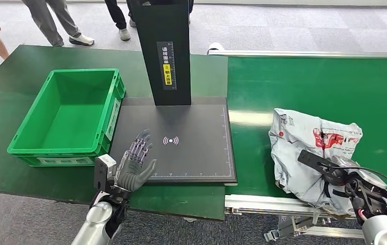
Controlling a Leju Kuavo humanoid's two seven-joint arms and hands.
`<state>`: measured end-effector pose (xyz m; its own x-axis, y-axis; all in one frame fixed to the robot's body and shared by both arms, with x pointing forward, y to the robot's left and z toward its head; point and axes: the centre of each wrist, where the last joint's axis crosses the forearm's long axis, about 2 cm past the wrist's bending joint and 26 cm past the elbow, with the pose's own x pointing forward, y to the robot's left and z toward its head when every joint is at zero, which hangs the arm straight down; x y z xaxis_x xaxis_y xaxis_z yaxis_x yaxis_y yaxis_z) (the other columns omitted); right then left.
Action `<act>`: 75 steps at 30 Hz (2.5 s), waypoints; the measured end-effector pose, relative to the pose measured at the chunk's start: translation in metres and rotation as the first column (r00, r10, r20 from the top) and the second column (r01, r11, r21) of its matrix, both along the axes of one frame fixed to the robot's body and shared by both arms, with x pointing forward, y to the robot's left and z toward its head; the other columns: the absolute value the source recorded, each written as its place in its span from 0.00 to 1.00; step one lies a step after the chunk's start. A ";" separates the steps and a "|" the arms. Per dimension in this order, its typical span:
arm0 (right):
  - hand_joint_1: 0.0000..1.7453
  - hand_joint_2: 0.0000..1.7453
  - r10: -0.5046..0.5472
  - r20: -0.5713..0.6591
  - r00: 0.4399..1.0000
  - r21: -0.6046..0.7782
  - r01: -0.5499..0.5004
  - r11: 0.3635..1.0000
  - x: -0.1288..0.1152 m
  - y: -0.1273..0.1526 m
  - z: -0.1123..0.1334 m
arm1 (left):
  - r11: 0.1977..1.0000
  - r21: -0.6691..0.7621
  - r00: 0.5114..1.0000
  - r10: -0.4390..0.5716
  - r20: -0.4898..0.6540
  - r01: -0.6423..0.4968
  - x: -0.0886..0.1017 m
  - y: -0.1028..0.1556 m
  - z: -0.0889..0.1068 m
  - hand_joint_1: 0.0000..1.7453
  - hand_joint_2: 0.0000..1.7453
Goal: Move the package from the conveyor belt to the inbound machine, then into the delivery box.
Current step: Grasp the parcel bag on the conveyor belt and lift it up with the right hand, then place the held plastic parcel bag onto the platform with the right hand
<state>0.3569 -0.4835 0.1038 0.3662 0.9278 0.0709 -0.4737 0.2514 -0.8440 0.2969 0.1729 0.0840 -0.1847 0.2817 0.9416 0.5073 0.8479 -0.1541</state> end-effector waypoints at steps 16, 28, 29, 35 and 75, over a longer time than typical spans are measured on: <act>1.00 1.00 0.005 0.778 0.628 0.165 -0.213 0.963 0.008 0.051 0.032 | 0.991 0.007 0.978 0.132 0.161 -0.135 -0.007 0.006 0.013 0.00 1.00; 1.00 1.00 -0.054 0.932 0.357 0.210 -0.412 0.887 0.009 0.102 0.054 | 0.958 -0.077 0.879 0.284 0.383 -0.276 0.007 0.015 0.066 0.00 1.00; 1.00 1.00 -0.059 0.938 0.342 0.214 -0.437 0.874 0.011 0.107 0.056 | 0.952 -0.085 0.868 0.302 0.394 -0.293 0.008 0.016 0.068 0.00 1.00; 1.00 1.00 0.024 0.936 0.350 0.207 -0.607 0.767 0.033 0.150 0.076 | 0.917 -0.122 0.817 0.394 0.420 -0.379 0.011 0.023 0.075 0.00 1.00; 1.00 1.00 0.778 0.270 0.567 0.234 -0.823 0.518 0.071 0.337 0.065 | 0.951 -0.125 0.873 0.311 0.375 -0.284 0.035 0.001 0.083 0.00 1.00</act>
